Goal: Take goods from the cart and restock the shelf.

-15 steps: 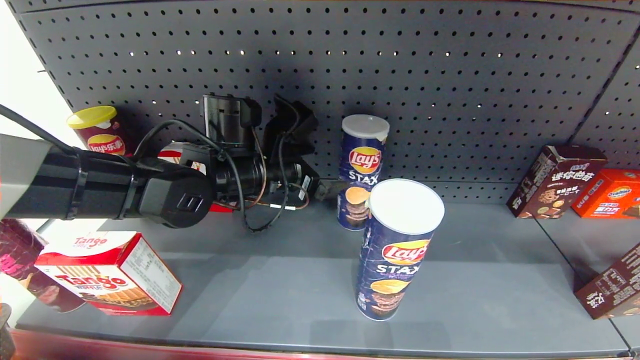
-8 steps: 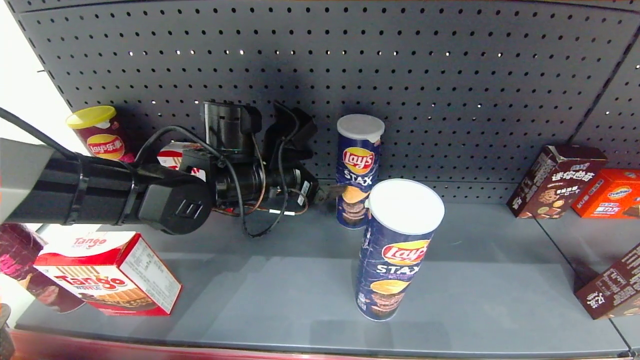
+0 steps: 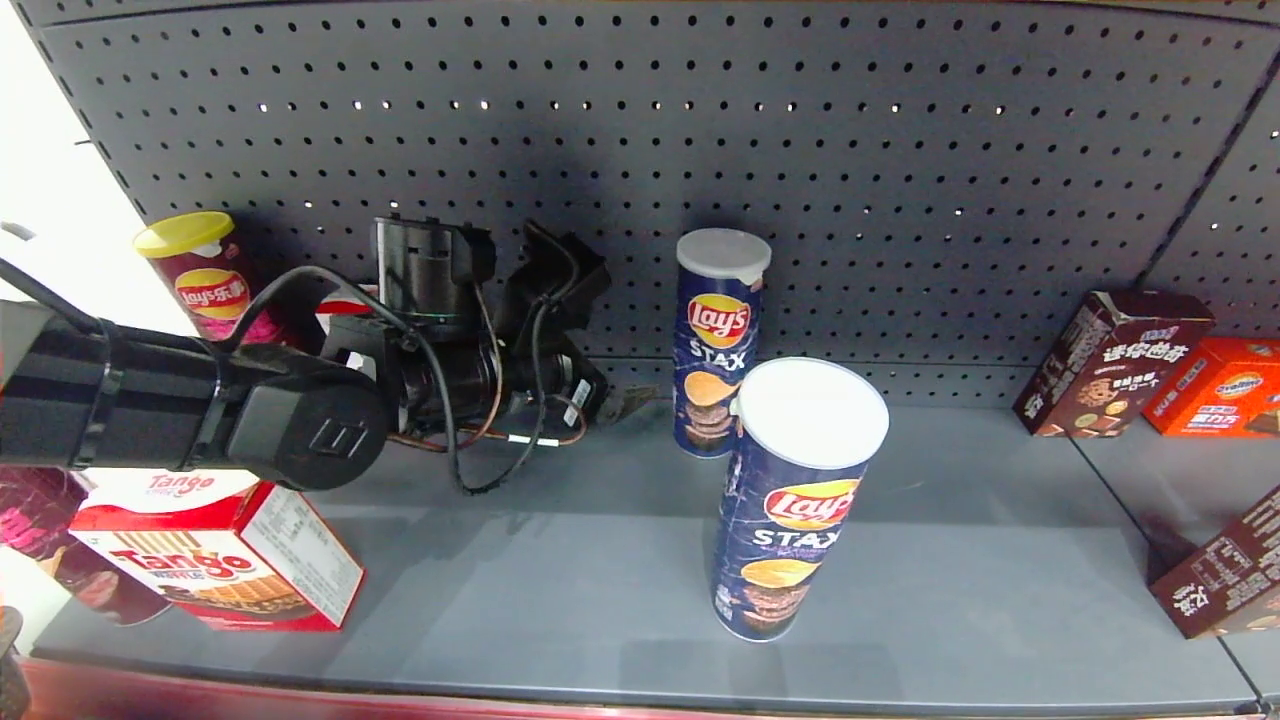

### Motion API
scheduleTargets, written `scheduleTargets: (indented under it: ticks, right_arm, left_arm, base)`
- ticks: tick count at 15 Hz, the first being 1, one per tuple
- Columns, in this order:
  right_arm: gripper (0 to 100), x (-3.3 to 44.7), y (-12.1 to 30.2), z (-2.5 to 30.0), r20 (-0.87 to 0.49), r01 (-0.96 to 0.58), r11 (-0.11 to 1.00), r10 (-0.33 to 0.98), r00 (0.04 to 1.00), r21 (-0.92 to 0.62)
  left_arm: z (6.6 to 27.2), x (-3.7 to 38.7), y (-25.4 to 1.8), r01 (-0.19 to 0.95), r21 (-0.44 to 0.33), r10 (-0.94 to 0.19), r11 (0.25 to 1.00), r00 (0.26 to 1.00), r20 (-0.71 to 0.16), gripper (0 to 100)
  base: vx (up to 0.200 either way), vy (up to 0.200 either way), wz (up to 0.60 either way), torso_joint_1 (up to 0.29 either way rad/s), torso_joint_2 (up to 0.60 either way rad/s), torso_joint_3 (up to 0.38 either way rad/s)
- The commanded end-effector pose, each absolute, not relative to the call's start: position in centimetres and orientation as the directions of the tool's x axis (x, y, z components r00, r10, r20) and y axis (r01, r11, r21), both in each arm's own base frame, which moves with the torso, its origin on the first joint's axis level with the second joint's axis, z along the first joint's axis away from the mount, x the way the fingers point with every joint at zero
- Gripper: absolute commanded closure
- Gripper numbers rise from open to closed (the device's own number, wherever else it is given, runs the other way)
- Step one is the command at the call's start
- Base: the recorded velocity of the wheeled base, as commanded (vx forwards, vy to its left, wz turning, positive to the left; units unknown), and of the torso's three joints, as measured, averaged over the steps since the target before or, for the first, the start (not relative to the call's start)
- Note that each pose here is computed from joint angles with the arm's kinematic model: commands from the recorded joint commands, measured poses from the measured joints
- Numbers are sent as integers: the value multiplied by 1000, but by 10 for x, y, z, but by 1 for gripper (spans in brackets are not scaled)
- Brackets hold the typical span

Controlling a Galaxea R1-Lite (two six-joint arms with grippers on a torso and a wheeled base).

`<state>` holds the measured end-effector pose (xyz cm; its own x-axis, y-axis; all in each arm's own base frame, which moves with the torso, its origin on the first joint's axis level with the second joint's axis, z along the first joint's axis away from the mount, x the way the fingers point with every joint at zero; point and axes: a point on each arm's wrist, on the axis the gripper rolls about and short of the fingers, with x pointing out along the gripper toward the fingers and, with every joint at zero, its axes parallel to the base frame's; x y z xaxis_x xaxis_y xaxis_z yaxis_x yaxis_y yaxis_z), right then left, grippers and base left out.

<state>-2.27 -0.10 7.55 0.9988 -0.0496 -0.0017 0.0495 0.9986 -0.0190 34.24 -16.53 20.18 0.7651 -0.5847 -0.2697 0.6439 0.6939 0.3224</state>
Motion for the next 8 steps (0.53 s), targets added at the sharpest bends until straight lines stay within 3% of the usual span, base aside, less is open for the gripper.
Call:
scheduleTargets:
  ticks: [1,8]
  right_arm:
    - [0,-23,-1,76,-2,49,999,-49,999,-18]
    - [0,-23,-1,76,-2,49,999,-49,999,-18]
  left_arm:
    - [194,347,-169,642,322,-573,696,767,-289,0]
    - [182,354,-178,645,320,-568,694,764,-307,0]
  base:
    - [0,0,0,0,0,0]
    - [0,0,0,0,0,0]
